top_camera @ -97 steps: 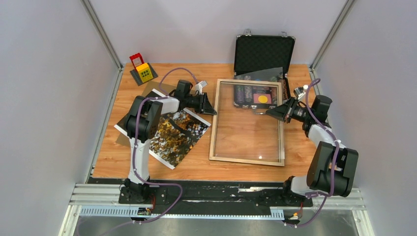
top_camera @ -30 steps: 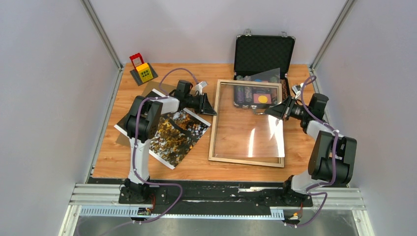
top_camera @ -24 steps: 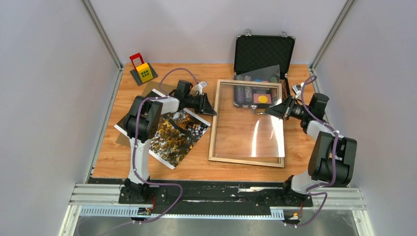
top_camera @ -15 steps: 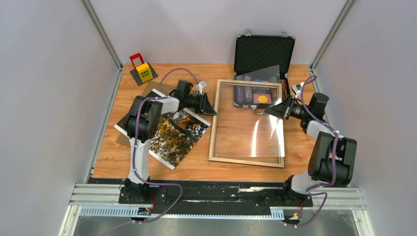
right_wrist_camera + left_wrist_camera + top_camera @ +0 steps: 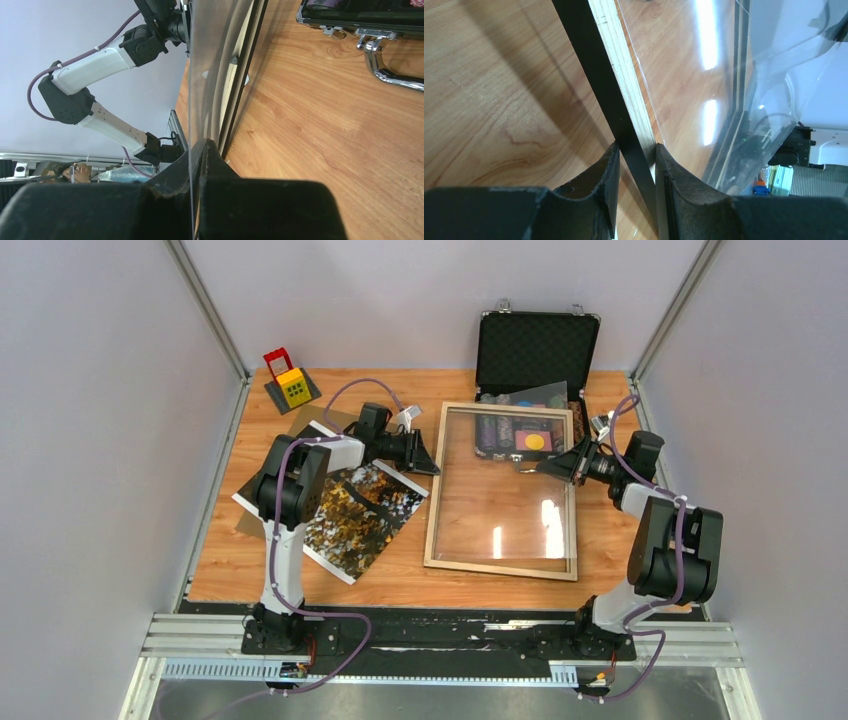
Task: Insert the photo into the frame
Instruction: Place the photo frame item in the photo frame.
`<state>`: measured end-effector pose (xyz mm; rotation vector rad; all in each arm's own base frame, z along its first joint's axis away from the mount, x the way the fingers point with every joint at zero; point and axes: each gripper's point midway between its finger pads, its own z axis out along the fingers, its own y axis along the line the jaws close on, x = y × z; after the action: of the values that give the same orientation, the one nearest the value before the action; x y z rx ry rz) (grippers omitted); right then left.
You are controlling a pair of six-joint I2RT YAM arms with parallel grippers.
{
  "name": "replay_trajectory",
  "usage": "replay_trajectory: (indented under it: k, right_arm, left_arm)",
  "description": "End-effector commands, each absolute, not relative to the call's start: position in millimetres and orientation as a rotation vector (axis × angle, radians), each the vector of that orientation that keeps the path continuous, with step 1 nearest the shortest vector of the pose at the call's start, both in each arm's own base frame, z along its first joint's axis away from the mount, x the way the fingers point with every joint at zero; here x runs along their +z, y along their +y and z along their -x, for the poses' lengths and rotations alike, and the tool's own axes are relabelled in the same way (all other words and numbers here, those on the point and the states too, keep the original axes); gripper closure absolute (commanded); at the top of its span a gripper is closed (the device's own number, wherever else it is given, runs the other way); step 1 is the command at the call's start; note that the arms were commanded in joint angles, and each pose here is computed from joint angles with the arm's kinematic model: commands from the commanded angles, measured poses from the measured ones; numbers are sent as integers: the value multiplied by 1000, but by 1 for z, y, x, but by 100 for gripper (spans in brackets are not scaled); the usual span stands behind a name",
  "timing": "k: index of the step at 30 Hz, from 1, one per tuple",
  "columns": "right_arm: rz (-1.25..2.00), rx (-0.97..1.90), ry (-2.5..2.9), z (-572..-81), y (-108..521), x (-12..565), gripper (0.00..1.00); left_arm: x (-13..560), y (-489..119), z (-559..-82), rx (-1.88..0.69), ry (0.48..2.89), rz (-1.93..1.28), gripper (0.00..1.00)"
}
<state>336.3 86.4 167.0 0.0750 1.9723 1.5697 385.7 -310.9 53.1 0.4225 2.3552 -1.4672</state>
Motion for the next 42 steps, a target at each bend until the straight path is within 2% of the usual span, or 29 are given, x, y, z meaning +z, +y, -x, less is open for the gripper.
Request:
replay_trajectory:
  k: [1,42]
  right_arm:
    - [-23,1545,1943,-347,86,176,100]
    - [-244,1475,2055,-356,77,133,100]
  left_arm:
    - [65,-316,-393,-1459,2285,-506,100]
    - [63,-316,-393,-1458,2290,-497,100]
